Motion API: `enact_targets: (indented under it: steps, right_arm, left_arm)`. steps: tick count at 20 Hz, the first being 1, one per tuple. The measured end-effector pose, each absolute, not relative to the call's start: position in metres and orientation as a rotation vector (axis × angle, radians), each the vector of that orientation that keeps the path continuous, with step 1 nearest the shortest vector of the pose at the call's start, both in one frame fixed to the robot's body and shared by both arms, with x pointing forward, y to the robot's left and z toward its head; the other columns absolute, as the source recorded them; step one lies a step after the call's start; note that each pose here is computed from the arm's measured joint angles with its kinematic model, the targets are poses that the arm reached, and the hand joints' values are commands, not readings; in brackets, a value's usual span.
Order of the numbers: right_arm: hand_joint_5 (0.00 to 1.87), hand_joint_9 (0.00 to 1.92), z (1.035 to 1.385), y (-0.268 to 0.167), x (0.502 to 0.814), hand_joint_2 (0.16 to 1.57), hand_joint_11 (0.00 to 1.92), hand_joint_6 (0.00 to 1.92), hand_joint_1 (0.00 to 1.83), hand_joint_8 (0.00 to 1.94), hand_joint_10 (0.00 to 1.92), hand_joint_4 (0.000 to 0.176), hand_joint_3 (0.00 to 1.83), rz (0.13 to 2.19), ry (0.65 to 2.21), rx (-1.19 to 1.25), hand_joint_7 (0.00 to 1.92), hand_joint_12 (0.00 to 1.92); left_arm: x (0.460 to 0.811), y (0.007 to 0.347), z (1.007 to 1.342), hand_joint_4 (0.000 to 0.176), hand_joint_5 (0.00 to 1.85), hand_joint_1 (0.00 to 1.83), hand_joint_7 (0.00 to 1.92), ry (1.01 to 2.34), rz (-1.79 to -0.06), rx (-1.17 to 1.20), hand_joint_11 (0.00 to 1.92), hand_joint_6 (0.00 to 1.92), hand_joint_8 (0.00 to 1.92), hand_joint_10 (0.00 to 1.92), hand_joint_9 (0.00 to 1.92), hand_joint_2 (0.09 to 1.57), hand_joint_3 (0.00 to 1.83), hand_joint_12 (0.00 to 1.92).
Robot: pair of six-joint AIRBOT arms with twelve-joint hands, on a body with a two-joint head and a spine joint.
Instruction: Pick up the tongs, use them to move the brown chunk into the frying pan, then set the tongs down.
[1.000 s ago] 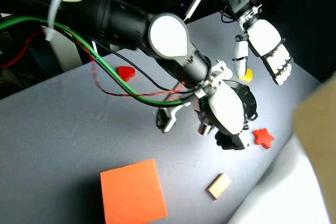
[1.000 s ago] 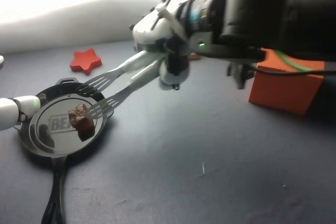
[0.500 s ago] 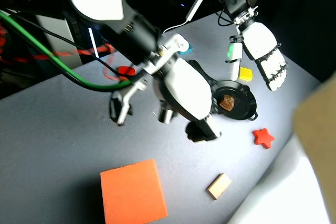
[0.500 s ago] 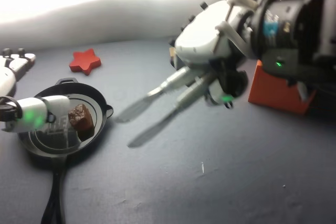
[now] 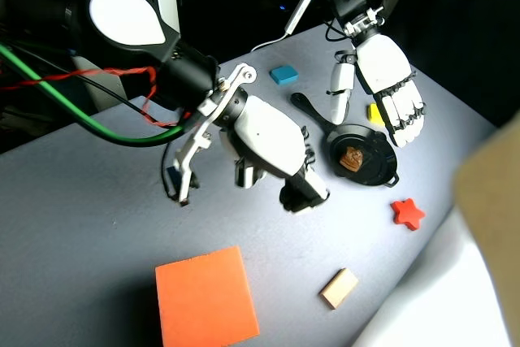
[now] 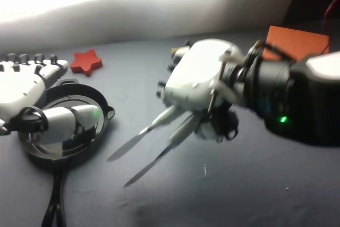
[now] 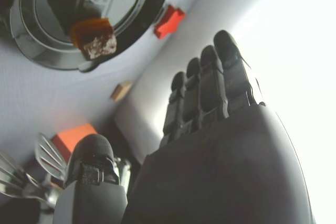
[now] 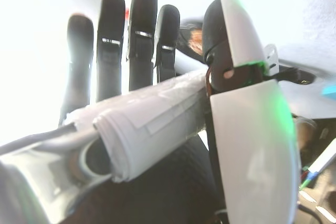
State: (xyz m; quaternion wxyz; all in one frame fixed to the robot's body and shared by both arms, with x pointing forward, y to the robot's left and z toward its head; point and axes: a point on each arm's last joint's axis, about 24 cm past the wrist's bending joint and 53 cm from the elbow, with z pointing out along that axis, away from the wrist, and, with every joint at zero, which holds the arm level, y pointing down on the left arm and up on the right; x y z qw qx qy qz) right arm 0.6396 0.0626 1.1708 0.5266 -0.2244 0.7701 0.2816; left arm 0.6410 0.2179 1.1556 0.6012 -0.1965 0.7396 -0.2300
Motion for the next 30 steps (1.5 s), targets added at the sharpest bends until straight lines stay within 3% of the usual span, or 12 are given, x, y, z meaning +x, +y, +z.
enact_targets:
  steps: [4, 7, 11, 14, 17, 20, 23, 30]
  right_arm:
    - [0.62, 0.51, 1.159, 0.063, 0.641, 1.21, 0.18, 0.62, 0.97, 0.36, 0.95, 0.0, 0.0, 0.643, 1.84, -0.571, 0.81, 1.7]
    - [0.55, 0.45, 1.13, 0.056, 0.634, 1.18, 0.11, 0.67, 0.98, 0.47, 0.96, 0.0, 0.0, 0.625, 1.895, -0.583, 0.72, 1.72]
    - [0.48, 0.4, 1.113, 0.046, 0.632, 1.18, 0.04, 0.67, 0.95, 0.45, 0.93, 0.0, 0.0, 0.587, 1.915, -0.609, 0.66, 1.72]
    - [0.27, 0.25, 1.103, 0.037, 0.632, 1.14, 0.0, 0.68, 0.87, 0.38, 0.88, 0.0, 0.0, 0.548, 1.906, -0.651, 0.5, 1.62]
    - [0.08, 0.1, 1.099, 0.024, 0.635, 1.08, 0.0, 0.51, 0.75, 0.12, 0.63, 0.0, 0.0, 0.538, 1.927, -0.622, 0.32, 1.31]
    - [0.0, 0.01, 1.099, 0.012, 0.636, 1.02, 0.0, 0.03, 0.65, 0.01, 0.16, 0.0, 0.0, 0.517, 1.941, -0.598, 0.07, 0.59]
    - [0.0, 0.0, 1.107, 0.002, 0.633, 0.97, 0.0, 0.0, 0.55, 0.0, 0.0, 0.0, 0.0, 0.503, 1.937, -0.58, 0.0, 0.06]
    - [0.0, 0.0, 1.136, -0.017, 0.605, 0.97, 0.0, 0.0, 0.38, 0.0, 0.0, 0.0, 0.0, 0.528, 1.936, -0.513, 0.0, 0.0]
  left_arm:
    - [0.633, 0.199, 1.157, 0.008, 0.05, 0.0, 0.07, 1.726, -0.582, -0.445, 0.0, 0.0, 0.0, 0.0, 0.08, 1.18, 0.0, 0.41]
    - [0.631, 0.195, 1.156, 0.009, 0.05, 0.0, 0.07, 1.735, -0.589, -0.443, 0.0, 0.0, 0.0, 0.0, 0.08, 1.18, 0.0, 0.4]
    - [0.631, 0.195, 1.156, 0.011, 0.06, 0.0, 0.09, 1.735, -0.588, -0.441, 0.0, 0.01, 0.01, 0.01, 0.1, 1.17, 0.0, 0.44]
    - [0.631, 0.195, 1.156, 0.011, 0.06, 0.0, 0.09, 1.733, -0.588, -0.436, 0.0, 0.0, 0.0, 0.01, 0.11, 1.18, 0.0, 0.42]
    - [0.631, 0.195, 1.156, 0.014, 0.07, 0.0, 0.08, 1.734, -0.586, -0.434, 0.0, 0.0, 0.0, 0.0, 0.1, 1.19, 0.0, 0.39]
    - [0.631, 0.195, 1.156, 0.012, 0.05, 0.0, 0.07, 1.734, -0.586, -0.432, 0.0, 0.0, 0.0, 0.0, 0.1, 1.18, 0.0, 0.41]
    - [0.631, 0.196, 1.154, 0.012, 0.07, 0.0, 0.09, 1.736, -0.58, -0.432, 0.0, 0.01, 0.0, 0.0, 0.11, 1.17, 0.0, 0.46]
    - [0.632, 0.195, 1.156, 0.009, 0.06, 0.0, 0.07, 1.733, -0.584, -0.433, 0.0, 0.0, 0.0, 0.0, 0.1, 1.18, 0.0, 0.46]
